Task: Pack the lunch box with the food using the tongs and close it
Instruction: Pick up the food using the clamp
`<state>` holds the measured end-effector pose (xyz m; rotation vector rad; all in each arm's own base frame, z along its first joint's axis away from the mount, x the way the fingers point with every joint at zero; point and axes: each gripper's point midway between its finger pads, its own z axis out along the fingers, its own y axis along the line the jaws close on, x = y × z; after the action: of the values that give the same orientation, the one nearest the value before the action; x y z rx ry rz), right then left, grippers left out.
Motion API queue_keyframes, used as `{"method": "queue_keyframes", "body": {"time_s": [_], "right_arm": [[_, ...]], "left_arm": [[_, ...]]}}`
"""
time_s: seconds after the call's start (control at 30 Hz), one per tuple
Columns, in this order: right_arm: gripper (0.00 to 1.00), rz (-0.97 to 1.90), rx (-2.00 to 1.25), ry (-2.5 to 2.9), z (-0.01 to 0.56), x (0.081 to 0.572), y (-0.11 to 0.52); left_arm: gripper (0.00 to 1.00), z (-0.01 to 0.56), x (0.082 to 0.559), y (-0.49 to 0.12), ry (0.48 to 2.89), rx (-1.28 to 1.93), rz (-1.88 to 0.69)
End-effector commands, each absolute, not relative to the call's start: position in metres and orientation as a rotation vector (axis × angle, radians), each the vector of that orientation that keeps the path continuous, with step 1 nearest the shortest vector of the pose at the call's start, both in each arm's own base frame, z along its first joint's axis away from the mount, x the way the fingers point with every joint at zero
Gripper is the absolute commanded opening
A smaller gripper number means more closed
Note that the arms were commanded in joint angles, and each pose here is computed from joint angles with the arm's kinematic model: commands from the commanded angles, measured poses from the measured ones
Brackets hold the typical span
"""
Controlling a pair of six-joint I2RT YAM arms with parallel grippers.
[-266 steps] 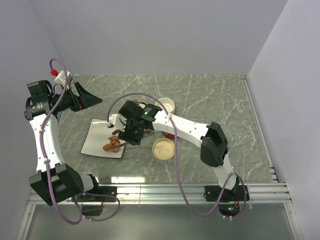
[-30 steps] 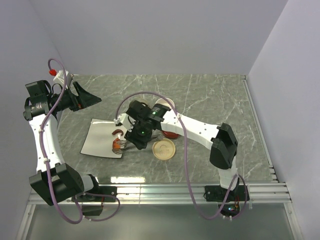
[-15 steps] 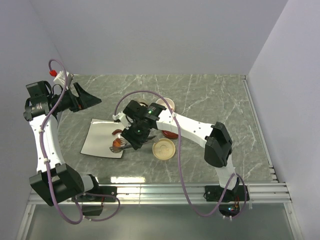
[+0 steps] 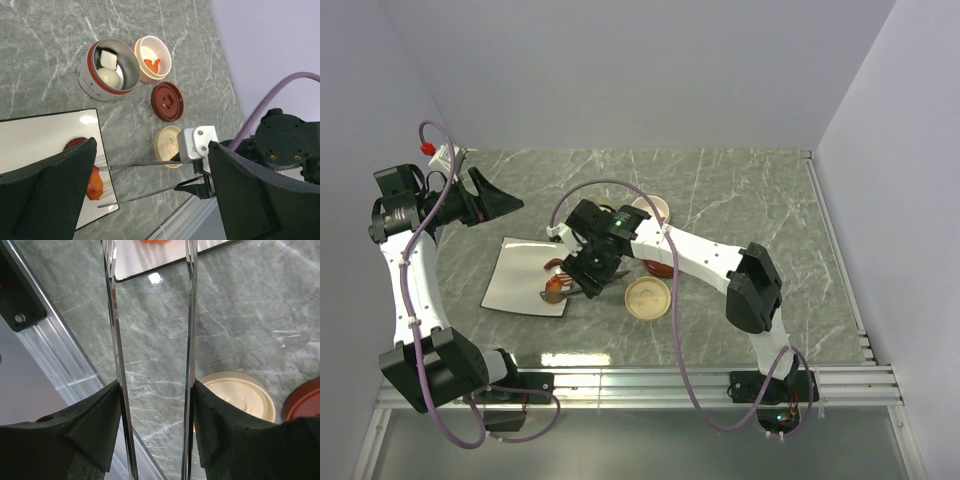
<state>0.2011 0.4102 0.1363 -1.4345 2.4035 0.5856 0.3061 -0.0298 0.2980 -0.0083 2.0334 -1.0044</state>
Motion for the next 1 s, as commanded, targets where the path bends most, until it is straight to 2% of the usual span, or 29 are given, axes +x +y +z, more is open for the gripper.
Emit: {"method": "queue_keyframes", "body": {"time_s": [0.0,0.43,0.97], "right_arm": [[0.62,0.655,-1.391,2.401,0.144,0.210,0.423],[0.61,0.747,-1.418,2.425,0.137,0.214,0.441],[0.59,0.513,-1.472,2.359,0.127,0.218,0.420]], "left_arm": [[0.99,0.306,0.304,-0.029,2.001,0.040,-0.968],[0.99,0.302,0.305,-0.029,2.006,0.040,-0.972],[0.99,0.301,0.308,-0.028,2.008,0.033,-0.981]]}}
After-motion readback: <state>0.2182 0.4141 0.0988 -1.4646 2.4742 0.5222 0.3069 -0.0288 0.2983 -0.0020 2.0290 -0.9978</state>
